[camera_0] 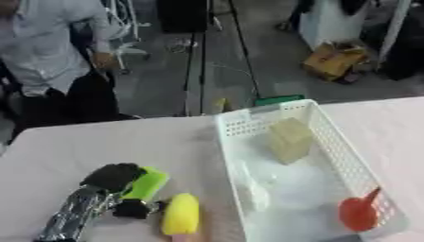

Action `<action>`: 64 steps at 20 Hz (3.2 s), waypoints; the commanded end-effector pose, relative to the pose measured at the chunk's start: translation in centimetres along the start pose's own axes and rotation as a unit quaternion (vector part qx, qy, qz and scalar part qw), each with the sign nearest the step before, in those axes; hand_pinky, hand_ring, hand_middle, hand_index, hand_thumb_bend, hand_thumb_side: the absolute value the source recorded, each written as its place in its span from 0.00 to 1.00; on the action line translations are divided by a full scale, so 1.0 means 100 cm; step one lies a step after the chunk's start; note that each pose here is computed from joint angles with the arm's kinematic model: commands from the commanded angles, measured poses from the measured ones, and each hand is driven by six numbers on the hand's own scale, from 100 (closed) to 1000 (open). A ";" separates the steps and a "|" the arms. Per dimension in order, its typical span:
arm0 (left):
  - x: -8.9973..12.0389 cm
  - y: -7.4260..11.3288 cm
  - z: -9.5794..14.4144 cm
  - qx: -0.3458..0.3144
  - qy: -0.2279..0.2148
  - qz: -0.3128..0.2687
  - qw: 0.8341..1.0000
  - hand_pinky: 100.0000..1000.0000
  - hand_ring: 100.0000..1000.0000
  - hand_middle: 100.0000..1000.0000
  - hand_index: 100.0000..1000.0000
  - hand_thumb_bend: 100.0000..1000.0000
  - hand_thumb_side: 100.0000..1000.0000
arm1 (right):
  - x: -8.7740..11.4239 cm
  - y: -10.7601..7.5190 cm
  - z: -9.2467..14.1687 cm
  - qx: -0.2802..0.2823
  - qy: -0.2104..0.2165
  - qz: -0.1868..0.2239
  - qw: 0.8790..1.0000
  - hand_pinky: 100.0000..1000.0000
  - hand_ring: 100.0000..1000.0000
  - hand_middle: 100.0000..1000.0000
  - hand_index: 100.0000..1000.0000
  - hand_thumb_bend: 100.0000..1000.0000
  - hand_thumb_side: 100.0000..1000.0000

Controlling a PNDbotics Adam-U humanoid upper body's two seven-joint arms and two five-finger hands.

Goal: Pick up objects on the table and place them in the box.

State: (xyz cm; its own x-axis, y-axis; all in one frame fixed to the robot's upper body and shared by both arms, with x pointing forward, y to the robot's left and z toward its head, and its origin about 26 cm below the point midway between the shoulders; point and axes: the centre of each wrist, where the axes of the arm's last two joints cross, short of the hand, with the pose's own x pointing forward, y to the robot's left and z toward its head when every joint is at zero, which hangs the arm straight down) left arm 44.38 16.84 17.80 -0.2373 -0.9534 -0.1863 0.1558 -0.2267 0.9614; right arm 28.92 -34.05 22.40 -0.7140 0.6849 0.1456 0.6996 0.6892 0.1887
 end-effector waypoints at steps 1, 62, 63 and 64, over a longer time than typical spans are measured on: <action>-0.007 0.010 0.002 0.010 0.008 -0.004 1.000 0.94 0.98 0.90 1.00 0.47 0.80 | 0.004 0.001 -0.009 -0.016 -0.019 -0.013 1.000 0.89 0.85 0.63 0.72 0.00 1.00; -0.007 0.011 0.001 0.042 0.025 0.026 0.998 0.27 0.53 0.51 0.67 0.22 0.24 | 0.004 0.002 -0.010 -0.025 -0.019 -0.017 0.999 0.89 0.85 0.63 0.72 0.00 1.00; -0.007 0.010 0.001 0.042 0.026 0.025 0.998 0.27 0.52 0.51 0.67 0.22 0.24 | 0.004 0.001 -0.010 -0.025 -0.019 -0.017 0.999 0.89 0.85 0.63 0.72 0.00 1.00; -0.007 0.010 0.001 0.042 0.026 0.025 0.998 0.26 0.52 0.50 0.66 0.24 0.22 | 0.004 0.001 -0.011 -0.025 -0.019 -0.017 0.999 0.89 0.85 0.63 0.72 0.00 1.00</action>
State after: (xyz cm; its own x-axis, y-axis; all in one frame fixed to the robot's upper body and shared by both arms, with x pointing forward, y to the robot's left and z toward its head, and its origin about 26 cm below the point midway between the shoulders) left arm 44.50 16.57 17.98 -0.1954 -0.9724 -0.1271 0.1107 -0.1506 0.9824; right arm 28.99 -33.97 22.60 -0.7160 0.6820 0.1491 0.6971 0.6870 0.2050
